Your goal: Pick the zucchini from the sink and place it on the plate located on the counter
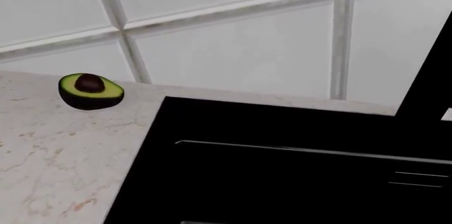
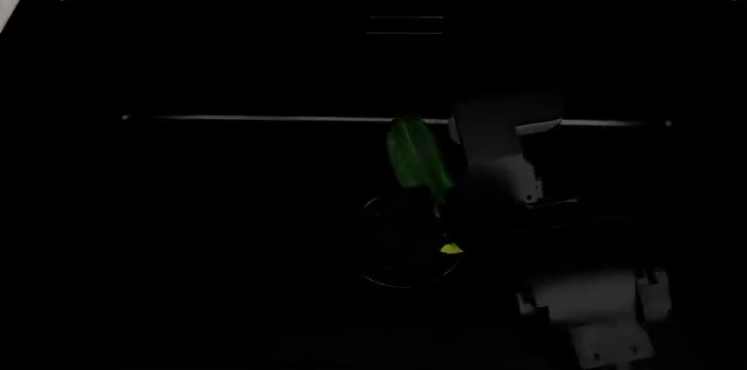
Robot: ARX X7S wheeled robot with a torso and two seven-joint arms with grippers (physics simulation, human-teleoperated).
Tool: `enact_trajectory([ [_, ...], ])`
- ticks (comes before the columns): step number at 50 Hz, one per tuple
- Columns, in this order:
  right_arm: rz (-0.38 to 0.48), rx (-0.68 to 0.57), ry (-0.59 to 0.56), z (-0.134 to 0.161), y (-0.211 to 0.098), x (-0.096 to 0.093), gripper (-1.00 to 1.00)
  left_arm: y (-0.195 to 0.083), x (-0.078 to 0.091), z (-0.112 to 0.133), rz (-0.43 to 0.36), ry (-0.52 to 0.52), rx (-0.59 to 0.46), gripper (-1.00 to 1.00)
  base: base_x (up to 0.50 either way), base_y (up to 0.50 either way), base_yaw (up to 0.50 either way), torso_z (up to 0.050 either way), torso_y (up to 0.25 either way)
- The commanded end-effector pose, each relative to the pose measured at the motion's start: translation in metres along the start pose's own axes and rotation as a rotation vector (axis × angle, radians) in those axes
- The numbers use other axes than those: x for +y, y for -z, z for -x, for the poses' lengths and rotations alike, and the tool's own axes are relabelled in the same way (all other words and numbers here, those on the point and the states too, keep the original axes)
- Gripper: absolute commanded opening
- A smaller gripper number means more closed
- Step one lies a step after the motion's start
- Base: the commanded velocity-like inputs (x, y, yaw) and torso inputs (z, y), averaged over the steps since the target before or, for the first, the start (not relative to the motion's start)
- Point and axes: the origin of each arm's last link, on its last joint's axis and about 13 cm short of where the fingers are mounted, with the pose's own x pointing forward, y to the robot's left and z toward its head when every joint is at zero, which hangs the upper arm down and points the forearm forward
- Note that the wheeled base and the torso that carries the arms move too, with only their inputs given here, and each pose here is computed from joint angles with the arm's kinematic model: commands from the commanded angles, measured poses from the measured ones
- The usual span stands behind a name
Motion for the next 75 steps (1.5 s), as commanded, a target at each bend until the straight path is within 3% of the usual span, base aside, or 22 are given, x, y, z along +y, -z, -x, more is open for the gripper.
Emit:
enact_trajectory([
  [1, 0.029, -0.066, 0.024, 0.047, -0.010, -0.007, -1.00, 0.000, 0.000, -0.001, 0.011, 0.001, -0.007, 1.00, 0.00, 0.00, 0.00, 0.000, 0.000],
  [11, 0.026, -0.132, 0.043, 0.082, -0.019, -0.010, -1.00, -0.001, 0.001, -0.004, 0.013, 0.006, -0.012, 1.00, 0.00, 0.00, 0.00, 0.000, 0.000],
  [40, -0.047, -0.255, 0.167, 0.125, -0.036, -0.029, -1.00, -0.002, 0.000, 0.001, 0.015, -0.003, -0.019, 1.00, 0.00, 0.00, 0.00, 0.000, 0.000],
  [60, -0.062, -0.276, 0.187, 0.124, -0.040, -0.030, -1.00, -0.002, 0.003, -0.003, 0.040, -0.014, -0.023, 1.00, 0.00, 0.00, 0.00, 0.000, 0.000],
  [75, -0.072, -0.256, 0.199, 0.121, -0.033, -0.031, -1.00, -0.005, 0.001, -0.001, 0.045, -0.006, -0.021, 1.00, 0.00, 0.00, 0.00, 0.000, 0.235],
])
